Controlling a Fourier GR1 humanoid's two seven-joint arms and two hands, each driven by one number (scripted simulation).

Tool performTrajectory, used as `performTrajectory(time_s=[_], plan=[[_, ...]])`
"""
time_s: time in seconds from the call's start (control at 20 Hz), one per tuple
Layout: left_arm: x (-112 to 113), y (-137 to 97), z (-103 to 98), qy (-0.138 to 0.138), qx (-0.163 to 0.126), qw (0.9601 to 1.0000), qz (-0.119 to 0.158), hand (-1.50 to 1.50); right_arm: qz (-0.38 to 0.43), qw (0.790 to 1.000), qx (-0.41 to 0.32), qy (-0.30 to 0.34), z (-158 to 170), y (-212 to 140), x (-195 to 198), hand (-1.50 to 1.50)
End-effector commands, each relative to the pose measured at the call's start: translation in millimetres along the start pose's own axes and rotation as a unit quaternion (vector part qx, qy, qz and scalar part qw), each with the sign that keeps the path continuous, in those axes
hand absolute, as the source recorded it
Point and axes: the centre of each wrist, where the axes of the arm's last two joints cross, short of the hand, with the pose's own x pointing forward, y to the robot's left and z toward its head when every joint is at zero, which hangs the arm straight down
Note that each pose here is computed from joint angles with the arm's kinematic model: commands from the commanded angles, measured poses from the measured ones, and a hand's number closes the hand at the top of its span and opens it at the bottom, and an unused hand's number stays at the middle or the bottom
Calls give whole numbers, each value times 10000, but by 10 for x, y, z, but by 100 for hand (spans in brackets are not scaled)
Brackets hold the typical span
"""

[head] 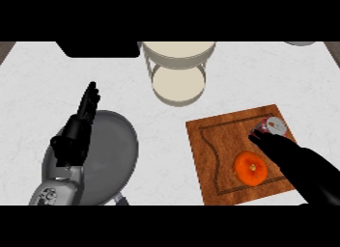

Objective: Pick the squash from the cutting board and place it in the tiered basket

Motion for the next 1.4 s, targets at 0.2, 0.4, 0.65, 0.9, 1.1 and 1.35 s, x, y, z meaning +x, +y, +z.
performTrajectory(time_s=[0.2, 0.4, 0.65, 0.9, 1.1, 1.35], plan=[[-104, -9, 32, 74, -39, 9999, 132, 0, 83, 9999, 130, 69, -33, -59, -77, -150], [176, -105, -74, -82, 28, 10000, 9, 0, -48, 9999, 80, 36, -235, 91, -234, -150], [35, -56, 15, -20, 30, 10000, 84, 0, -150, 9998, 148, -5, -389, 316, 17, -150], [-10, -61, 9, 60, 5, 10000, 8, 0, -117, 9998, 153, 88, -500, 271, -20, -150], [-80, -74, 41, -21, 27, 10000, -28, 0, -312, 9994, 128, 0, -385, 572, -62, -150], [132, 158, -51, -12, -118, 9999, 28, 0, -484, 9987, -163, 24, -329, 459, -20, -150]])
